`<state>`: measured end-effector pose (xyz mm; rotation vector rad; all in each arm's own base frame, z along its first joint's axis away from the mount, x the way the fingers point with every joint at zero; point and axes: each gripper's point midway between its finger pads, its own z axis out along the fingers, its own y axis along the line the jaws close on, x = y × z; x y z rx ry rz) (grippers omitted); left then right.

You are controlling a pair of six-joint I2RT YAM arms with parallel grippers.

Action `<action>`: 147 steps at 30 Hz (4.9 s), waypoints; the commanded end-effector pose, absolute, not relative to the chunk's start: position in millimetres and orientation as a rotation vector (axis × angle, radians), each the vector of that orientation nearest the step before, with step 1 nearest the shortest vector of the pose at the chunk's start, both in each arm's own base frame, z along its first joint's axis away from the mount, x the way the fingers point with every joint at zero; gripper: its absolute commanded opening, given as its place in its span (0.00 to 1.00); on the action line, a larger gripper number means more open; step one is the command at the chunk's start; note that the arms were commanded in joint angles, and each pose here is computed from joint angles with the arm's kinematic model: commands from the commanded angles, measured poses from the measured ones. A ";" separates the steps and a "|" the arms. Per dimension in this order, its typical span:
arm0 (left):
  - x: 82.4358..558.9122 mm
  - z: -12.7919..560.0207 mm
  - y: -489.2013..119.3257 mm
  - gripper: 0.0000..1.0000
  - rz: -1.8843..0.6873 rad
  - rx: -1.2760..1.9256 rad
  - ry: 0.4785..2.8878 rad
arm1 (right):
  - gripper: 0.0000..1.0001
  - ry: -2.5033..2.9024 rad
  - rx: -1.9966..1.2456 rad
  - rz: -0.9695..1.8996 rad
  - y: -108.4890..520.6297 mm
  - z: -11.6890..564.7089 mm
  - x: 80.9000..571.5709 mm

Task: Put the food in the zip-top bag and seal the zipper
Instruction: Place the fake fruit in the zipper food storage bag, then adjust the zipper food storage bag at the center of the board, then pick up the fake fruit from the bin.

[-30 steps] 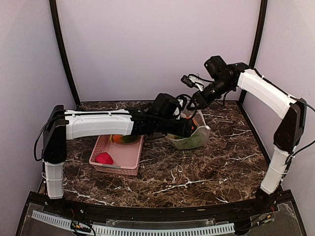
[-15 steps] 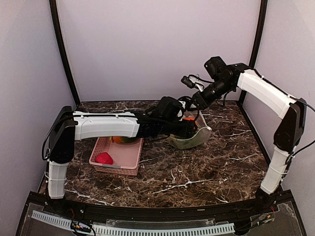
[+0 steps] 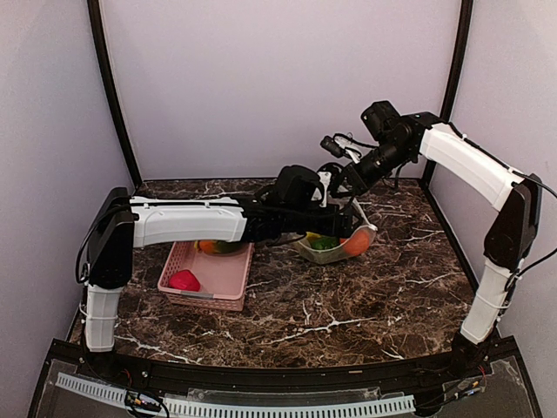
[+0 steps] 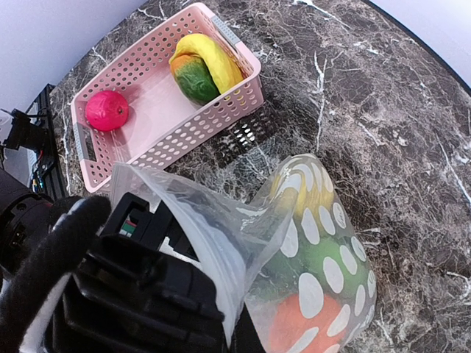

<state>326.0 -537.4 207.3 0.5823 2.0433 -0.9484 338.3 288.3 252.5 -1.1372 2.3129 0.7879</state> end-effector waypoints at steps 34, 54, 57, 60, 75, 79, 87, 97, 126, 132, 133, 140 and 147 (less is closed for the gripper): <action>257.9 212.4 -425.0 0.64 -0.743 0.084 2.282 | 0.00 2.161 -1.193 0.801 288.8 251.9 320.9; 335.5 224.8 -452.8 0.02 -0.813 0.091 2.230 | 0.00 2.105 -1.124 0.221 248.4 277.9 394.9; 345.1 281.2 -470.1 0.01 -0.831 0.215 2.113 | 0.00 2.018 -1.038 0.045 224.1 320.6 415.4; 350.7 289.5 -468.4 0.01 -0.792 0.221 2.090 | 0.00 1.967 -1.040 0.119 227.9 330.6 402.7; 325.7 206.6 -443.8 0.34 -0.712 0.263 2.316 | 0.00 2.120 -1.197 0.687 276.1 239.5 332.1; 299.3 215.0 -428.2 0.57 -0.660 0.416 2.301 | 0.00 2.102 -1.195 0.748 282.8 242.9 331.1; 276.6 203.0 -321.4 0.73 -0.164 0.531 2.392 | 0.00 2.069 -1.183 0.821 281.6 254.2 319.5; 301.4 207.8 -256.9 0.75 -0.049 0.515 2.387 | 0.00 2.068 -1.122 0.839 266.8 252.2 310.6; 292.9 146.4 -194.7 0.80 0.003 0.523 2.613 | 0.00 2.103 -1.126 0.760 251.2 232.1 304.2; 334.1 133.9 -213.2 0.79 -0.103 0.483 2.628 | 0.00 2.118 -1.131 0.787 254.4 225.8 304.7; 341.8 139.3 -218.5 0.79 -0.119 0.480 2.615 | 0.00 2.118 -1.131 0.788 254.5 226.0 304.8; 383.5 116.7 -236.5 0.68 -0.139 0.484 2.656 | 0.00 2.117 -1.129 0.779 253.8 226.9 305.6; 407.1 110.3 -239.6 0.68 -0.143 0.560 2.634 | 0.00 2.132 -1.130 0.773 253.8 221.7 307.6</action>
